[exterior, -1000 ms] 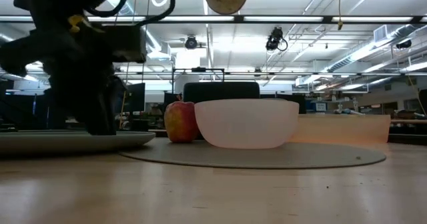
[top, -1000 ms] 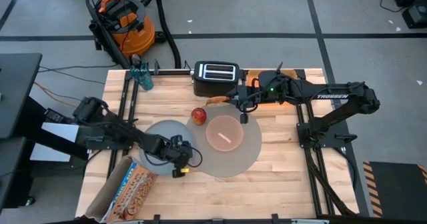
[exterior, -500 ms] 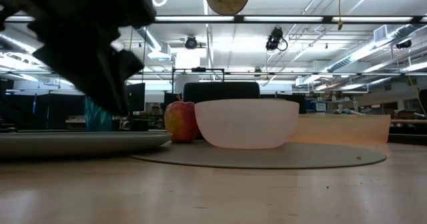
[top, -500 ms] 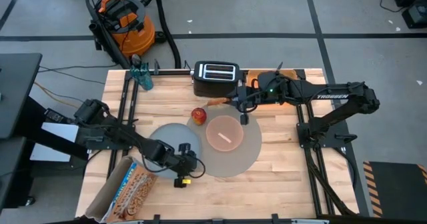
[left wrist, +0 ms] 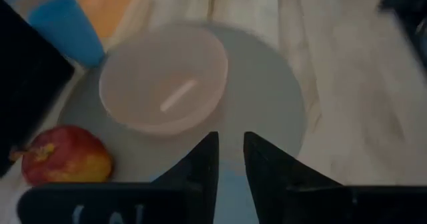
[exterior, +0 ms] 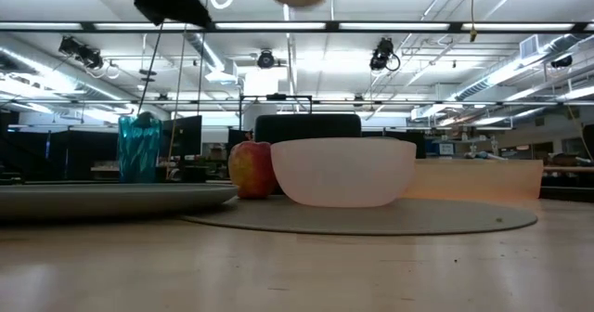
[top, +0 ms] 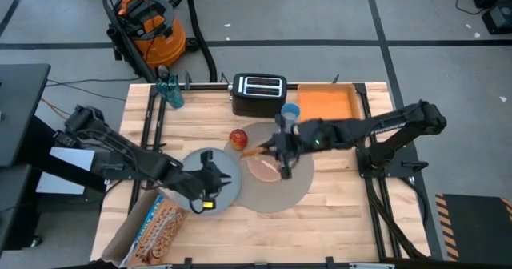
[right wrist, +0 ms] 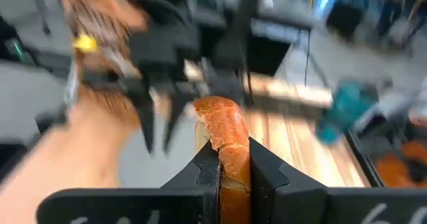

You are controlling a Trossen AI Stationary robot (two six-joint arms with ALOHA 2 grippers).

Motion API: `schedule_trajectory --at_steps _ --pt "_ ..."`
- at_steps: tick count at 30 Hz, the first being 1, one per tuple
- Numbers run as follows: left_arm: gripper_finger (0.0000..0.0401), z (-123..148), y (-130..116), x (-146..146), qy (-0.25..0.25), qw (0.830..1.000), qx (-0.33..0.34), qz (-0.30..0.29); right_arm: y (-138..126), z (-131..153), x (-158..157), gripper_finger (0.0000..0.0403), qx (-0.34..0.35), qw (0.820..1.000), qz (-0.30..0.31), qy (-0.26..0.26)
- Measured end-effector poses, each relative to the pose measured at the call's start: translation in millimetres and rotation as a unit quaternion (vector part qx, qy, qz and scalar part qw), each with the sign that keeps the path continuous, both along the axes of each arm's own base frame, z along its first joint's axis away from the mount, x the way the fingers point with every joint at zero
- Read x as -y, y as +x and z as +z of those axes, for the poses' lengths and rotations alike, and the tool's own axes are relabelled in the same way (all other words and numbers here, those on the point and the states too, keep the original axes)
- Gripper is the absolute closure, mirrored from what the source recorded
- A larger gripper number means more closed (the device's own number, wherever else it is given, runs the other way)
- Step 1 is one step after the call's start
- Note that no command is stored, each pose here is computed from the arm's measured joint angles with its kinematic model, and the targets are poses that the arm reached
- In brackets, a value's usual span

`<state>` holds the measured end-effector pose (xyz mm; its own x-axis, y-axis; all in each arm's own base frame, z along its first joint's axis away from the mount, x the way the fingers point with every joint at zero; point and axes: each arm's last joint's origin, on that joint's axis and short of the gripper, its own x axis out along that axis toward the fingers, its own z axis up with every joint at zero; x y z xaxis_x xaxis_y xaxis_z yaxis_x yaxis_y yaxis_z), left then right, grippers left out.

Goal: Arrange a breakfast setting
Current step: Put the bagel from the toaster into the blue plate

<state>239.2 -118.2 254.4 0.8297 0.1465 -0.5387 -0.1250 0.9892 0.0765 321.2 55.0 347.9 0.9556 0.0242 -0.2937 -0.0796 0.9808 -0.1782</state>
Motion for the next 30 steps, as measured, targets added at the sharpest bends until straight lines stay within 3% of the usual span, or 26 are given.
schedule_trajectory --at_steps 6,10,14,24,30 --pt "0.0254 -11 -5 2 0.002 0.997 0.079 -0.010 -7 -34 -33 0.0362 0.089 0.996 0.014 0.008" --pt "0.0201 -16 6 2 0.025 0.993 0.114 -0.018 -10 -57 -44 0.0362 0.151 0.988 0.012 0.023" --pt "0.0178 -15 19 -4 0.029 0.989 0.145 -0.013 -10 -71 -47 0.0362 0.172 0.985 -0.010 0.024" --pt "0.0205 -4 29 -8 -0.012 0.977 0.208 -0.043 -3 -78 -48 0.0363 0.182 0.983 -0.035 0.014" --pt "0.0266 -2 31 -10 -0.040 0.974 0.222 -0.025 -3 -78 -48 0.0359 0.181 0.983 -0.038 0.016"
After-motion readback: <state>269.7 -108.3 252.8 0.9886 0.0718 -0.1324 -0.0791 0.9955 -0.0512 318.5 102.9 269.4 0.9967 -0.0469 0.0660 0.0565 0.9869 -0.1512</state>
